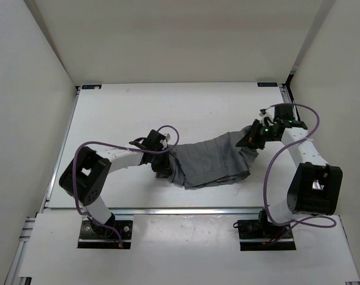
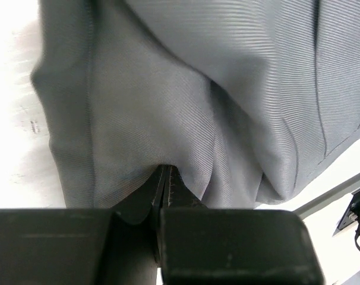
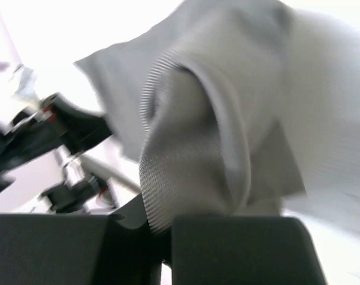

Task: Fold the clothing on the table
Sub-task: Fold the skirt

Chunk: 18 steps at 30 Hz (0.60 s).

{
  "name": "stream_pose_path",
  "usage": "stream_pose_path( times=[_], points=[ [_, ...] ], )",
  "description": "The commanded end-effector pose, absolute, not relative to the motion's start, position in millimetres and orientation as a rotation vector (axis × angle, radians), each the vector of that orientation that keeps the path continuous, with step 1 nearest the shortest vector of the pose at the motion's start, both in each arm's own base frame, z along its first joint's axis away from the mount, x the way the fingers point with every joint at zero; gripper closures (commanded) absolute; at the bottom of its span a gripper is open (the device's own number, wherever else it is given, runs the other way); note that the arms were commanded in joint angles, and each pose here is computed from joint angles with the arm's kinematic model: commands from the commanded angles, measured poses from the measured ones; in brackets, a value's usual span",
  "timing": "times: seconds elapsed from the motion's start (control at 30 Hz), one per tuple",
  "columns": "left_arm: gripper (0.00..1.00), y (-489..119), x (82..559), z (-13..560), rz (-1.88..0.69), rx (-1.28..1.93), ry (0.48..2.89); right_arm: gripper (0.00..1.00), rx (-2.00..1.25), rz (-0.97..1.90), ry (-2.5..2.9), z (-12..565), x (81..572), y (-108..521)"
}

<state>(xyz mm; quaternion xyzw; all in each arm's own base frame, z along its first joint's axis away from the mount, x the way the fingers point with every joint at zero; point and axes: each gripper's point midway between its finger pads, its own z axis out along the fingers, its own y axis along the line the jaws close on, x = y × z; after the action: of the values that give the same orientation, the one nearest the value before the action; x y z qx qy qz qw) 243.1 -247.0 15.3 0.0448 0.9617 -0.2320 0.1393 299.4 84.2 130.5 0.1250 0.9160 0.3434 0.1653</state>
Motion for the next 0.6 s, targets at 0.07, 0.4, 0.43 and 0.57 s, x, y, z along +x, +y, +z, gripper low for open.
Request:
stream_pose_path(
  times=[0.07,0.4,0.43,0.57],
  points=[
    [0.91,-242,242,14,-0.671,0.112,2.79,1.0,0.203,1.337,2.525,182,297,165],
    [0.91,-235,238,8,-0.667,0.095,2.813,1.0,-0.077,1.791,2.472,211,285,277],
    [0.91,-237,242,12,-0.677,0.093,2.798,1.0,-0.078,1.8,2.475,211,288,282],
    [0.91,-236,243,12,-0.679,0.083,2.796,1.0,-0.125,1.887,2.501,202,285,309]
  ],
)
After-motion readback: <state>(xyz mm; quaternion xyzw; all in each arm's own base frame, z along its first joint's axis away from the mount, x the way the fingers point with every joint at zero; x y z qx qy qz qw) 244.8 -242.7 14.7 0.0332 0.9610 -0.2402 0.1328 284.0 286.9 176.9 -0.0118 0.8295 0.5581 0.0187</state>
